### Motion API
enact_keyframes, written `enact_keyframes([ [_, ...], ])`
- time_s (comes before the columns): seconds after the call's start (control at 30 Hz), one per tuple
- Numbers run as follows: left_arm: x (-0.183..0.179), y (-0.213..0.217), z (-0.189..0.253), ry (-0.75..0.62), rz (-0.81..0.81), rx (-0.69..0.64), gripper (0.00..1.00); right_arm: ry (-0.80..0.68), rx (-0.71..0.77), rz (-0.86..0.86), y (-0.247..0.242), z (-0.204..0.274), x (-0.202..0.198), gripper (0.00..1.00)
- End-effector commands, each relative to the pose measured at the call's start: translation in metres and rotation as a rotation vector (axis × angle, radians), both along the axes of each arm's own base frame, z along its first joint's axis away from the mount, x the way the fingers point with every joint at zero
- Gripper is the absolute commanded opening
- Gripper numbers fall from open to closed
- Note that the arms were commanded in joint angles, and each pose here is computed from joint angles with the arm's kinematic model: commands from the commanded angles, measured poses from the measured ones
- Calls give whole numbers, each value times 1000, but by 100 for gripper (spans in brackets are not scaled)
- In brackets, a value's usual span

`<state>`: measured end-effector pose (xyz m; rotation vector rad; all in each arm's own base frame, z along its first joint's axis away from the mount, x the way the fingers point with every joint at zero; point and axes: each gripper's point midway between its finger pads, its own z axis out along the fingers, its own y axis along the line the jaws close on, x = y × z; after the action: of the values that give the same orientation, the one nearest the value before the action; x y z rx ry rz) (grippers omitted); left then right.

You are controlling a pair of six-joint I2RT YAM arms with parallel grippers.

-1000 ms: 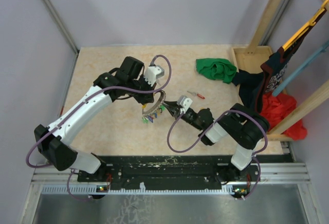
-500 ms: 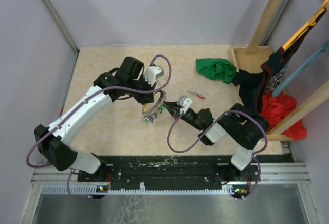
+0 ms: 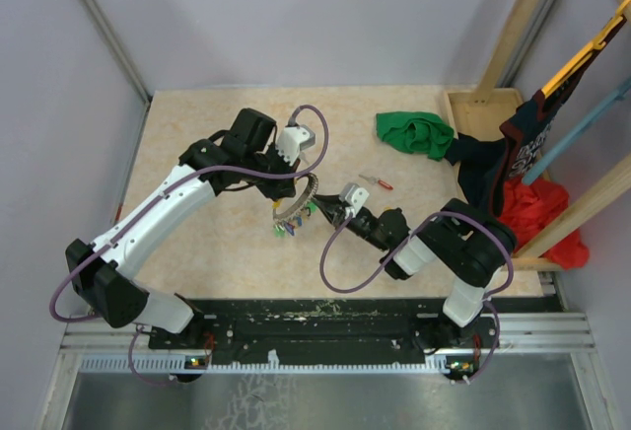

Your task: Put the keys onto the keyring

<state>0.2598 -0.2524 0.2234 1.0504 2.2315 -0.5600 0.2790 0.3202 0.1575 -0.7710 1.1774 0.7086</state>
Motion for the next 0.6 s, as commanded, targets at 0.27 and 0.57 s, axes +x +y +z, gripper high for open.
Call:
enact_keyframes([
  [0.27,2,-6,7,-26,-3,-31,0,-141,154,34,-1,59,-14,13],
  [0.57,1,-8,8,-22,-7,-44,0,-142,156,46,3,60,-16,15],
])
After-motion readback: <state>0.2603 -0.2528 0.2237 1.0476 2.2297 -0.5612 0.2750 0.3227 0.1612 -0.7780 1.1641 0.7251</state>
